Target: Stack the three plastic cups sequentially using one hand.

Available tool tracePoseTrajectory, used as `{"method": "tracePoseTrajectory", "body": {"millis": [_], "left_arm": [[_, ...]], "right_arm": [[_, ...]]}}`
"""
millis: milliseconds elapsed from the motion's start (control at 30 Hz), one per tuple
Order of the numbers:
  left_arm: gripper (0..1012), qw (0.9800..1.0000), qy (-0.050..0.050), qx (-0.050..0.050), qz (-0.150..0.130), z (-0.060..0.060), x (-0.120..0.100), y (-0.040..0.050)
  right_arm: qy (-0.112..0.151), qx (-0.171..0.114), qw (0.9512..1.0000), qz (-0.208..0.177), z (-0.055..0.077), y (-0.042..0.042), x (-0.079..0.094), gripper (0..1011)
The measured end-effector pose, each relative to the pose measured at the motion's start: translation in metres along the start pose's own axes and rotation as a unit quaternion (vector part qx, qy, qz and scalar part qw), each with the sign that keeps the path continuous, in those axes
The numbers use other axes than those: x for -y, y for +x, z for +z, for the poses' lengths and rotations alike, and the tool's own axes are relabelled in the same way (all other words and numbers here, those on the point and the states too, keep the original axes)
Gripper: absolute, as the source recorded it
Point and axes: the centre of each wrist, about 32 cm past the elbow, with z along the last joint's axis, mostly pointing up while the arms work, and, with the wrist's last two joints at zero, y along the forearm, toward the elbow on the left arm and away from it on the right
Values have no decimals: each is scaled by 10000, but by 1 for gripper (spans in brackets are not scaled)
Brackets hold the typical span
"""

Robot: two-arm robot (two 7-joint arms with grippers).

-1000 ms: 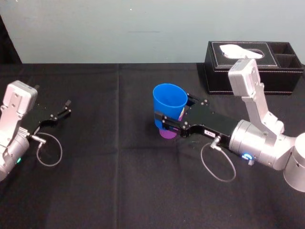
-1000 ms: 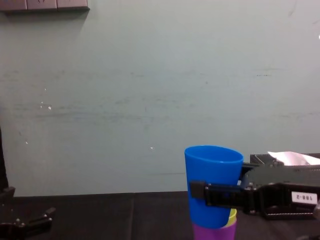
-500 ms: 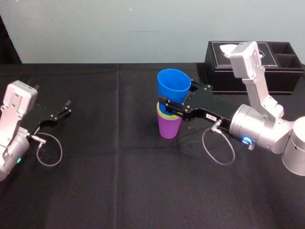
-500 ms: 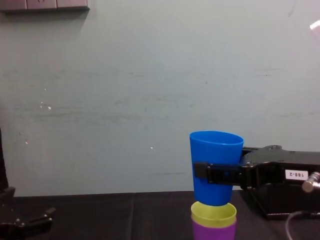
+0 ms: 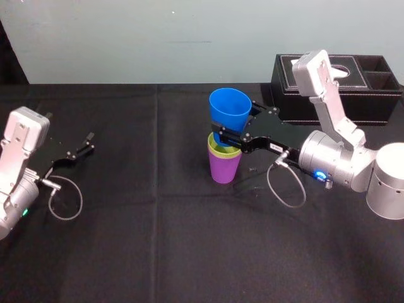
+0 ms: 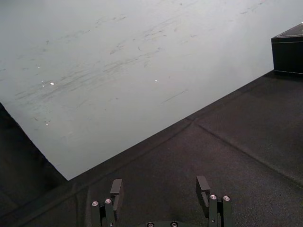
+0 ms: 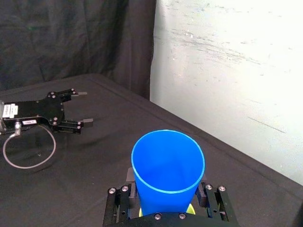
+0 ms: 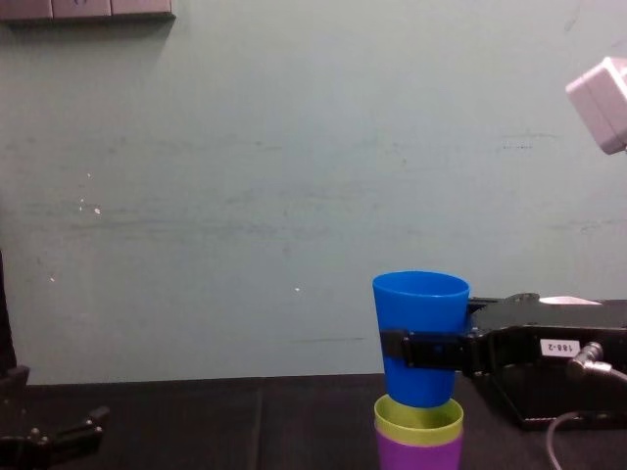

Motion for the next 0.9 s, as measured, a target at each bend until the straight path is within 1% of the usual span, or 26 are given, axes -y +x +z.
{"method": "tracePoseTrajectory", "body": {"millis": [300,667,900], "left_arm": [[1011,10000,0,0,0,0,0,0],[1011,10000,0,0,0,0,0,0],[1011,10000,0,0,0,0,0,0]], "right_arm": [[-61,9,10000,-21,-43,23,-30,715],[-79,0,10000,4,-111,25,-49,715],[-23,23,10000,-13,-146,21,-49,715]]}}
